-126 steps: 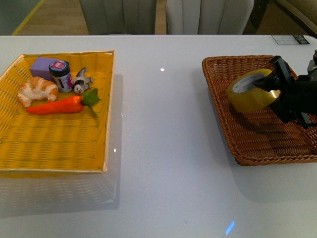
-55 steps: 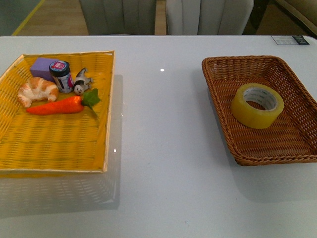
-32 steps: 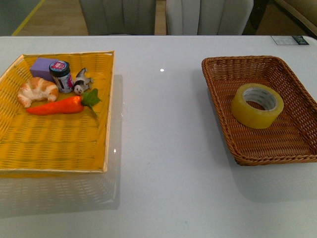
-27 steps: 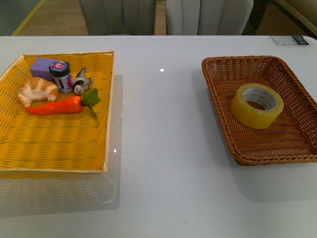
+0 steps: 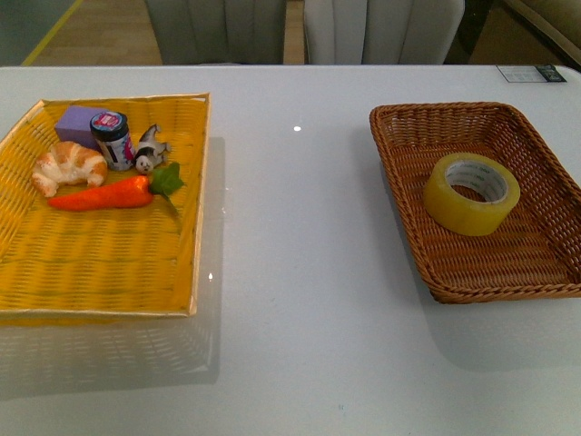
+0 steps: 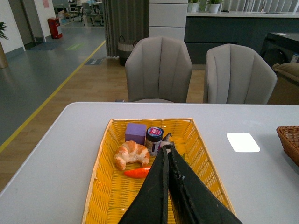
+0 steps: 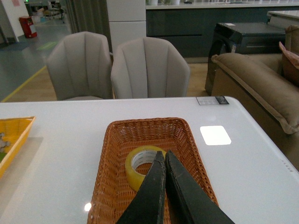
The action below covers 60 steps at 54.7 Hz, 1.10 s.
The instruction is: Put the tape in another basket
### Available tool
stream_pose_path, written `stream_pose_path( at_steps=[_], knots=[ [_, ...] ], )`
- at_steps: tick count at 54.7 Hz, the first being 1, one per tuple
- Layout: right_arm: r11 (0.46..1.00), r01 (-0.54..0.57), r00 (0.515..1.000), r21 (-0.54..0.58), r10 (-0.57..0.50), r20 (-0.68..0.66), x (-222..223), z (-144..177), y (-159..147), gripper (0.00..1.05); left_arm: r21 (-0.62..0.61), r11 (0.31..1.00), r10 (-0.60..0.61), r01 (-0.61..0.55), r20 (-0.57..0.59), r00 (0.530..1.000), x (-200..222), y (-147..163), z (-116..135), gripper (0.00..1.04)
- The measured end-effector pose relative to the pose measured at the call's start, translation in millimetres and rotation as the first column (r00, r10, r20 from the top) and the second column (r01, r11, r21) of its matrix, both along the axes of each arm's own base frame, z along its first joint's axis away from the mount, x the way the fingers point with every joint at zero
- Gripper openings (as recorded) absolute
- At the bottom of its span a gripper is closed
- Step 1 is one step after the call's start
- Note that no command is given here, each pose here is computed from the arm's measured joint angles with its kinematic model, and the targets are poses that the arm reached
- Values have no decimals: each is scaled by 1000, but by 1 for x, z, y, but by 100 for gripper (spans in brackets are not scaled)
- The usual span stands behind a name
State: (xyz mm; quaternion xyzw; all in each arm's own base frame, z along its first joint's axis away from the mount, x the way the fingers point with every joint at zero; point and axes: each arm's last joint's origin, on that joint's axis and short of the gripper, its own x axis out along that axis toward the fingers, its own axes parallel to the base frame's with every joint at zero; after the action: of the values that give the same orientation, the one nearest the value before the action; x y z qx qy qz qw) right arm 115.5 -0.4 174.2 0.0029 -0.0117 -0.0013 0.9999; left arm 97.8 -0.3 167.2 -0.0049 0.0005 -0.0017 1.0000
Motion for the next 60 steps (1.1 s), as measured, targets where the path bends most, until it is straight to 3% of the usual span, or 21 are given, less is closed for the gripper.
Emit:
stream_pose_path(
  at_steps=[40,43,60],
  knots=[
    [1000,-1,1000,0,1,-6,-19,-3,0,2,0,1000,0,0,0,1000,0,0,0,2],
    [1000,-1,1000,-1,1,-5,-19,-3,0,11,-1,1000,0,0,0,1000,0,0,0,3],
    [1000,-1,1000,-1,1,-6,-19,-3,0,64,0,1000,0,0,0,1000,0,0,0,56]
  ],
)
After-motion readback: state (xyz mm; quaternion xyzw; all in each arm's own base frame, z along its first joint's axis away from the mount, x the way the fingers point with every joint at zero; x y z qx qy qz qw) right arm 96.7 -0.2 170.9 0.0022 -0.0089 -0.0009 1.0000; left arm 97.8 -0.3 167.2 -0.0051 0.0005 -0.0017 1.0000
